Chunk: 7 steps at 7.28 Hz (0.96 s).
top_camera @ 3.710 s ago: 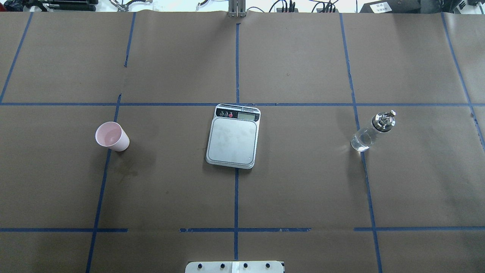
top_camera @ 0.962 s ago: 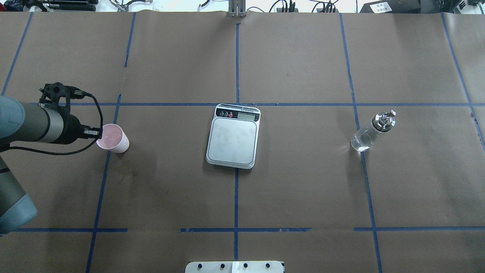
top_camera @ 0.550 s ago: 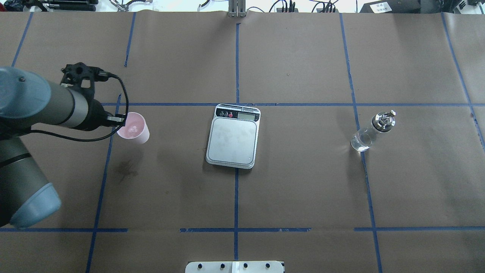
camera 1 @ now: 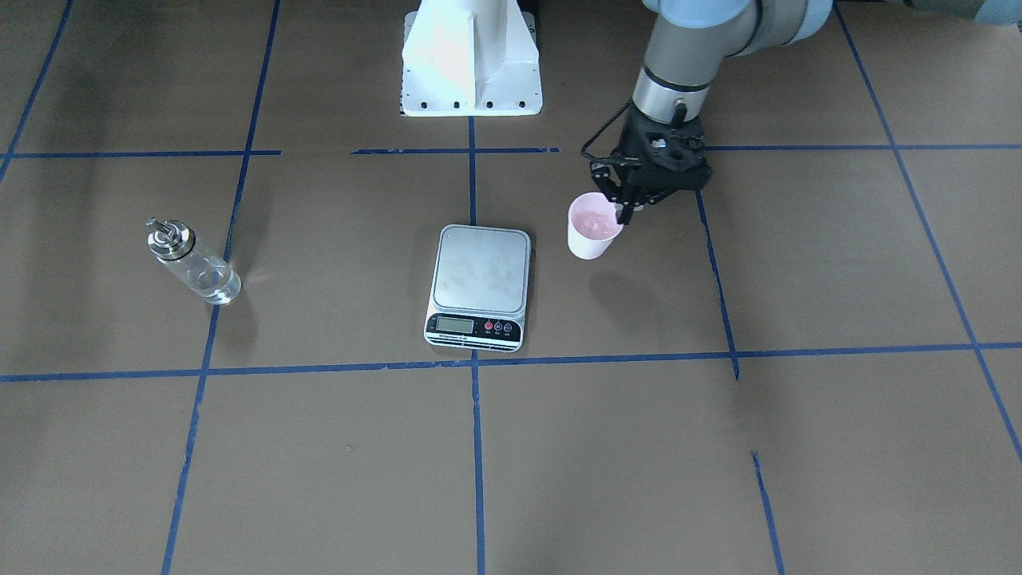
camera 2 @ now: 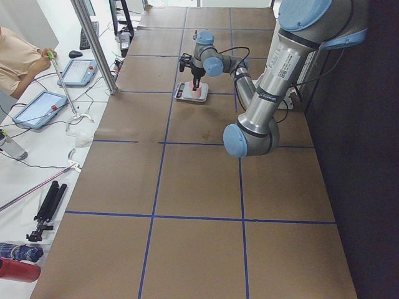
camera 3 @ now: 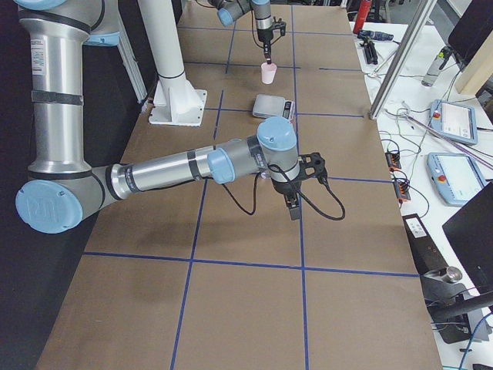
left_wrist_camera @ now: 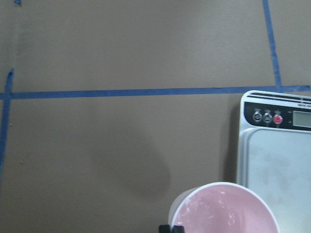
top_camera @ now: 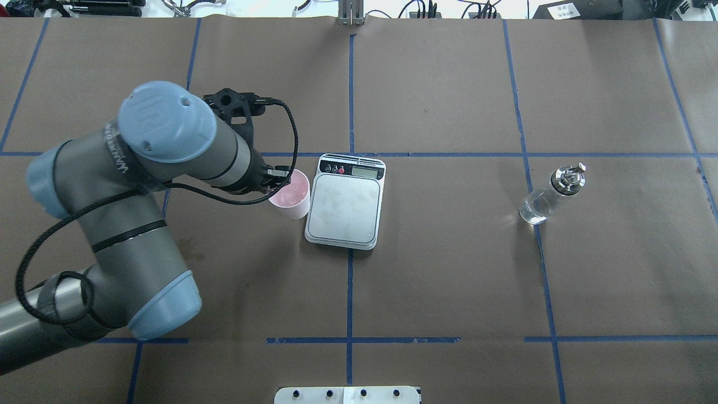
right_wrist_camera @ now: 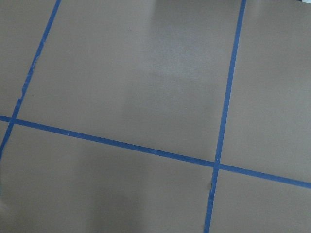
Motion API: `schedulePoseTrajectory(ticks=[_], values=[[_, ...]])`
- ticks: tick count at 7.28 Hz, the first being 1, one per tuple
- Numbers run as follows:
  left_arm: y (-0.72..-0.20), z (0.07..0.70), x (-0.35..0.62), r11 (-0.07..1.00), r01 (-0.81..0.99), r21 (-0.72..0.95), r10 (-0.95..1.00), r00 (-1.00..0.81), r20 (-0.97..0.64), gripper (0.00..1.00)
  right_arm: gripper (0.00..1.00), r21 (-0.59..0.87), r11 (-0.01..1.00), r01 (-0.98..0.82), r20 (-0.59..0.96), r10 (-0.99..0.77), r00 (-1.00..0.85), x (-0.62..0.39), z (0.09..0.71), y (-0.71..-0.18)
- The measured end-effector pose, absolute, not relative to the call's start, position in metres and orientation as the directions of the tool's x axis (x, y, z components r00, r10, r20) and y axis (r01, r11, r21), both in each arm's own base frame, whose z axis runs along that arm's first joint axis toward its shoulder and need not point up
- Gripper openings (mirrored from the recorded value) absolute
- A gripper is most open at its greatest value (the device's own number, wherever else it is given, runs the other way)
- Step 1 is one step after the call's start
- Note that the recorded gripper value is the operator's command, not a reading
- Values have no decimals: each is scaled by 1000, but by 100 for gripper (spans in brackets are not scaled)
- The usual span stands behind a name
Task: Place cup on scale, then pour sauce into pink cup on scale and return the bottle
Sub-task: 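Carry the pink cup with the left gripper onto the silver scale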
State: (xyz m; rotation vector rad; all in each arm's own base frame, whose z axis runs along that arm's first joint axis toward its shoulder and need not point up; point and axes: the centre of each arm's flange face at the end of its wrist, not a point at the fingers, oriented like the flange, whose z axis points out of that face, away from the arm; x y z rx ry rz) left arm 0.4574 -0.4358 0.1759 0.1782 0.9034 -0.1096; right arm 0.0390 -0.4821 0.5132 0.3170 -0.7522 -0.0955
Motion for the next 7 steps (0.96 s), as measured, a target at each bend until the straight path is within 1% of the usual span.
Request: schedulePoseTrajectory(ticks=[2,4,5,6,7], values=[[-450,147,490,979,185,80,-49,607,-794,0,100,318,948,-28,656,-198,728,39,512,-482],[-458,136,507,978,194,75,-60,609,-791,0,100,321,947,-29,656,-200,728,39,510,-481],[-458,134,514,979,191,71,-62,612,-789,6,100,322,946,-29,655,-201,728,39,510,-481],[-459,133,519,979,191,70,-64,615,-786,9,100,323,946,-29,655,-202,728,39,509,-482],[-459,134,523,979,192,72,-63,616,-785,9,100,323,946,-29,655,-202,728,39,509,-482]])
